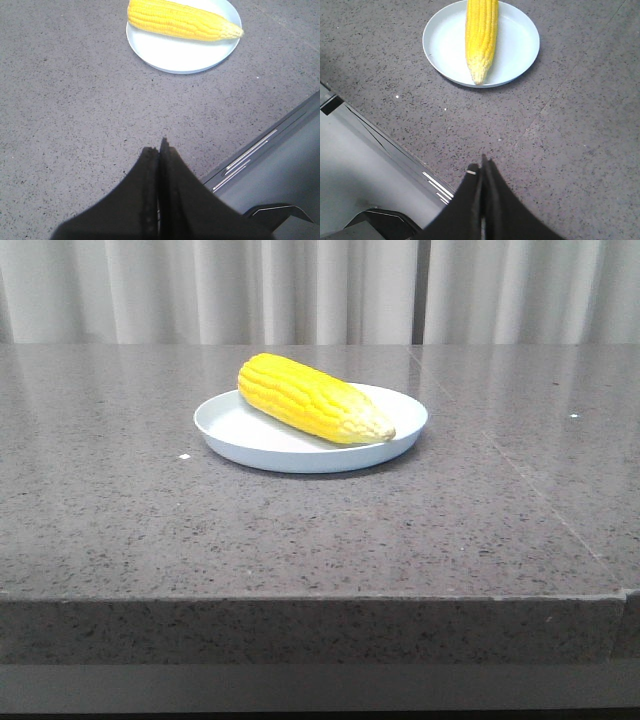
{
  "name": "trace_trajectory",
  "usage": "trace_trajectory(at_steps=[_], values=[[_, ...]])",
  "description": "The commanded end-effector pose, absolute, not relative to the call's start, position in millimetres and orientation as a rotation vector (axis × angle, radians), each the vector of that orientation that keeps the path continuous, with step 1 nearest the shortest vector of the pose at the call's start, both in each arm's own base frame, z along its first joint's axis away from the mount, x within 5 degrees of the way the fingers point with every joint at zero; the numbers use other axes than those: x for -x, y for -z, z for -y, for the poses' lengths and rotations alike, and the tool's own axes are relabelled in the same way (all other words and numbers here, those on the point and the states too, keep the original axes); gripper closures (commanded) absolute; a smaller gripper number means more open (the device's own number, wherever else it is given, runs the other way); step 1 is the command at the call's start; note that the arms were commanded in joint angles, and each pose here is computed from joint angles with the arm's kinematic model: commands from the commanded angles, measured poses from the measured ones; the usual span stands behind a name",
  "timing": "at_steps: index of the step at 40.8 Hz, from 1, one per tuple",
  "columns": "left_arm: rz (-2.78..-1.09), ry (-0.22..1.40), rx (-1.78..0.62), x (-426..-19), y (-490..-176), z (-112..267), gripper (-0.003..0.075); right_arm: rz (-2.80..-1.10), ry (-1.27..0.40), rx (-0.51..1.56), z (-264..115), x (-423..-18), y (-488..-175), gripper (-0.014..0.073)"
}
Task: Place corn on plate with both arms
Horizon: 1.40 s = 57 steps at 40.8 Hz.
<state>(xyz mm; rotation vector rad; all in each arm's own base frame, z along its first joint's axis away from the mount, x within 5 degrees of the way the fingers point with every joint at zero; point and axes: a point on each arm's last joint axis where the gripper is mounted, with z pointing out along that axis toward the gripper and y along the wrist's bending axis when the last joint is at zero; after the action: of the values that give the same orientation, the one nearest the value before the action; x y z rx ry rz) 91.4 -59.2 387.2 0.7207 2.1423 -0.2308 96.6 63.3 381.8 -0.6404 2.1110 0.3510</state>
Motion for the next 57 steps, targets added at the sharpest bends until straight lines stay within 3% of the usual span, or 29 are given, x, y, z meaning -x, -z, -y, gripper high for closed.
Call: trace_trajectory(at_steps=[1,25,30,45,57], values=[[-2.053,0.259,-0.702,-92,-400,61,0.0741,-2.022,-0.351,0.613,-62,-98,-395,0.0680],[-2.064,0.211,-0.613,-90,-395,48,0.0741,-2.023,-0.351,0.613,-62,-98,-395,0.0680],[-2.041,0.191,-0.524,-88,-376,40,0.0741,-2.023,-0.351,0.613,-62,-98,-395,0.0680],[-1.715,0.141,-0.265,-77,-301,19,0.0741,-2.023,-0.351,0.613,-62,-98,-395,0.0680],[-1.629,0.102,-0.063,-61,-244,7,0.0741,-2.023,-0.351,0.613,-62,-98,-395,0.0680]])
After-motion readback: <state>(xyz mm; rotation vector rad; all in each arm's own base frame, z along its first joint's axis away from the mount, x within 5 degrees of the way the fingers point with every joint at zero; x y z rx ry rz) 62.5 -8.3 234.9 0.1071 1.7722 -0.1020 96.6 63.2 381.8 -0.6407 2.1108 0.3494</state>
